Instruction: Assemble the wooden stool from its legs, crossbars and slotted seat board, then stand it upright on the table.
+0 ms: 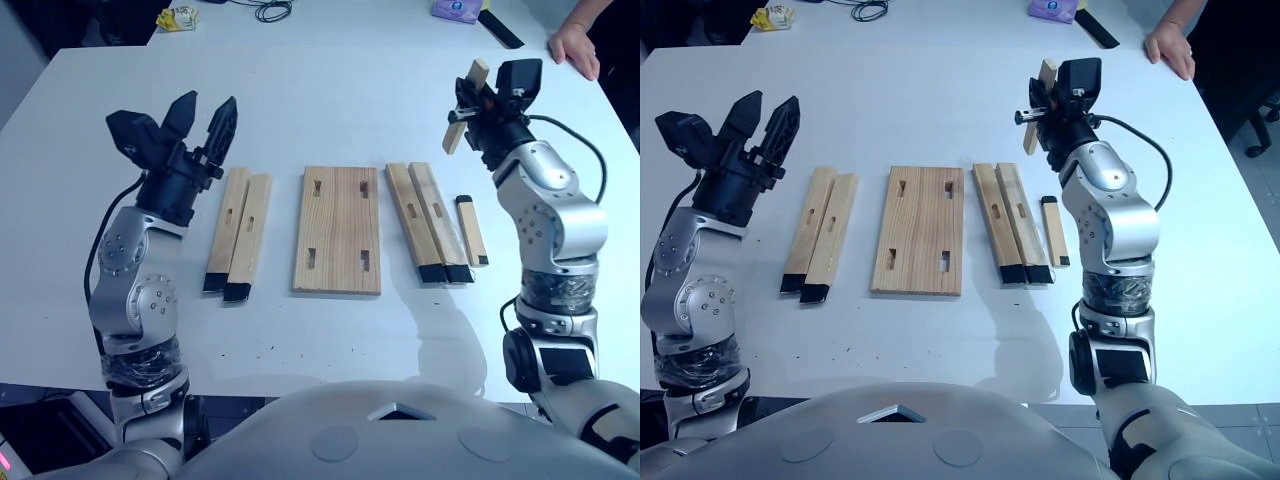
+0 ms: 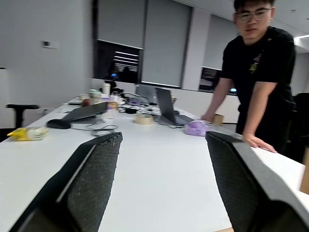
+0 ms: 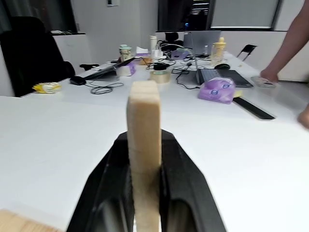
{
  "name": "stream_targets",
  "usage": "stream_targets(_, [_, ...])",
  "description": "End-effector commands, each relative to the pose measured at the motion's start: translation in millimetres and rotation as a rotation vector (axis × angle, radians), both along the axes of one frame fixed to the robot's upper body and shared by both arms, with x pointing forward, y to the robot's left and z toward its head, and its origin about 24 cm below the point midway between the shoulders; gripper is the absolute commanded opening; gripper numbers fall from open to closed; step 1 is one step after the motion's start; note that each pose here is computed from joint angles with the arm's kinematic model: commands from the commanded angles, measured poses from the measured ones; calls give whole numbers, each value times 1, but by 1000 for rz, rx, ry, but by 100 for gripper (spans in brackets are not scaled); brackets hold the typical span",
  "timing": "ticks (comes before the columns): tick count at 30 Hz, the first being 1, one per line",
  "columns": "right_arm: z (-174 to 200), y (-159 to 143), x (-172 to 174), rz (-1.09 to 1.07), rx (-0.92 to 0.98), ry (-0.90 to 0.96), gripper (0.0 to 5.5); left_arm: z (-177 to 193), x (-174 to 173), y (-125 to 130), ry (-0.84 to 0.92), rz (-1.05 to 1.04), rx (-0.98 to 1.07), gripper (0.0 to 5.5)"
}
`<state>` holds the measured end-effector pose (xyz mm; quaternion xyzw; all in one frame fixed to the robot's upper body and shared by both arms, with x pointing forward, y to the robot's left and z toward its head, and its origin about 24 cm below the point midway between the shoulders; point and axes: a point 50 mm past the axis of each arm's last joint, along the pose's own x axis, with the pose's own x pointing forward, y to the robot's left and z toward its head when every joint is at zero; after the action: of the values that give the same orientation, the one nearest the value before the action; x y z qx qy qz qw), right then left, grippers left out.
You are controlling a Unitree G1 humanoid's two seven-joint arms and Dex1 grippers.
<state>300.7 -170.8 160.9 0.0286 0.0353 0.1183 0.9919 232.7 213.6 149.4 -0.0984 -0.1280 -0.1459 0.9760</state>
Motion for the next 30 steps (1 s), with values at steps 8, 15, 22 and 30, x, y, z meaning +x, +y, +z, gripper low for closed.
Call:
stream_targets(8, [13, -15, 1, 40, 20, 238, 42, -14, -18, 9, 11, 186, -42, 321])
stream_targets(15, [9, -5, 2, 100, -84, 331, 42, -18, -18, 11, 14, 217, -46, 321])
stream_targets(22, [-6, 1, 2, 116, -154, 418, 42, -18, -17, 14, 23, 225, -28, 321])
stream_targets(30, [-17, -2, -3, 100, -173, 524, 42, -20, -20, 15, 28, 236, -19, 321])
